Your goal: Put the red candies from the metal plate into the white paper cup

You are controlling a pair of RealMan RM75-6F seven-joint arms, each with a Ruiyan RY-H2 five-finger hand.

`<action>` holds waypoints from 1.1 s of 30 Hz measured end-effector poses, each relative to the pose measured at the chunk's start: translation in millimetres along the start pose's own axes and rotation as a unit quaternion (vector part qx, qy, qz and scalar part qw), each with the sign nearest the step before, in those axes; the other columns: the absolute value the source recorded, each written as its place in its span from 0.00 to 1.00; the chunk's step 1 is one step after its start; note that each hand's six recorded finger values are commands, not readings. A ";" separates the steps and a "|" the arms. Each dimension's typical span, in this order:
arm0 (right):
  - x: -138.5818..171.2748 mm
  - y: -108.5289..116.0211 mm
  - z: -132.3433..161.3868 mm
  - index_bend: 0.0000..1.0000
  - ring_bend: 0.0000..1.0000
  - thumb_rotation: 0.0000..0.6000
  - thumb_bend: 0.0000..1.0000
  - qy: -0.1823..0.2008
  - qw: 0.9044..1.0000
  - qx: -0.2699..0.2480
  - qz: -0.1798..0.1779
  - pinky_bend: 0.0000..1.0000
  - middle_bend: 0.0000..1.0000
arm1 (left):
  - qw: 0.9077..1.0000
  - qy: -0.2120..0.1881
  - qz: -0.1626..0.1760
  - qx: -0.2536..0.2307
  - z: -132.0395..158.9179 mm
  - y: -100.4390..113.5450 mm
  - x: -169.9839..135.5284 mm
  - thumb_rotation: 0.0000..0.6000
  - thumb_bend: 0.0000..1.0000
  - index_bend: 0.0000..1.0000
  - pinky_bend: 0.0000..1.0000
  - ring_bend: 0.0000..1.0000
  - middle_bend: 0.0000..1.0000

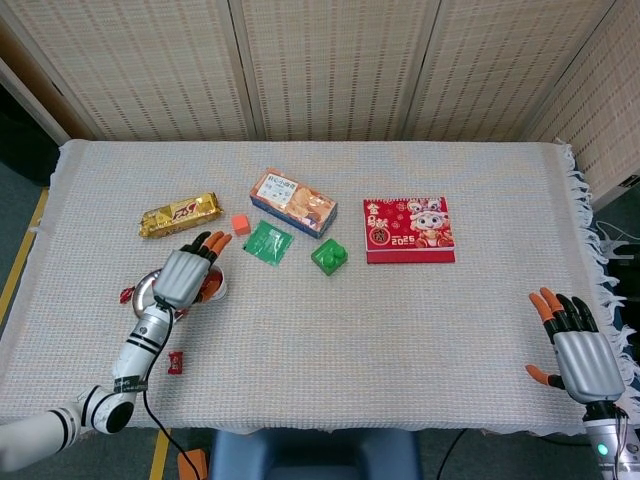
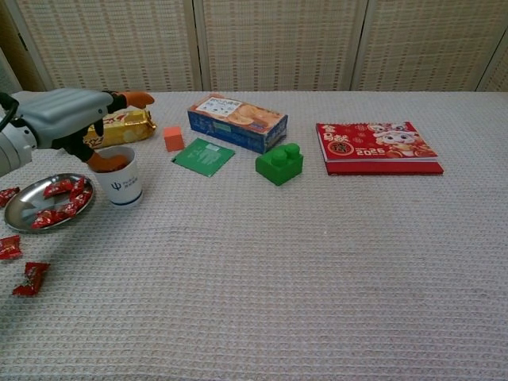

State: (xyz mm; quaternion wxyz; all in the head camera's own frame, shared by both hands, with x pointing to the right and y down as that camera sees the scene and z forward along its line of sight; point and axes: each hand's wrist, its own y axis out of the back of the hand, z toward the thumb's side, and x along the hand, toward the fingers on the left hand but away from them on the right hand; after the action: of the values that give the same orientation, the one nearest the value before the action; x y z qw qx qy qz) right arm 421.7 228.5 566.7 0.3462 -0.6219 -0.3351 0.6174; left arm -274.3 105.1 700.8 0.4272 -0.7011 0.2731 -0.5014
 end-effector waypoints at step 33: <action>5.4 -4.3 12.5 0.00 0.00 1.00 0.03 0.028 1.000 0.004 0.006 0.00 0.00 | 0.998 -0.001 -0.051 0.048 -25.7 -78.4 -184.4 1.00 0.35 0.27 0.94 0.61 0.30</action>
State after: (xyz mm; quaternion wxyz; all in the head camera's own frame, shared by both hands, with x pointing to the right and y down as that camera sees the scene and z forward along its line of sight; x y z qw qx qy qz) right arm 409.3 235.6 567.5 0.3538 -0.6395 -0.3190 0.6034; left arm -366.1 284.5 686.0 0.4346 -0.6935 0.2118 -0.5342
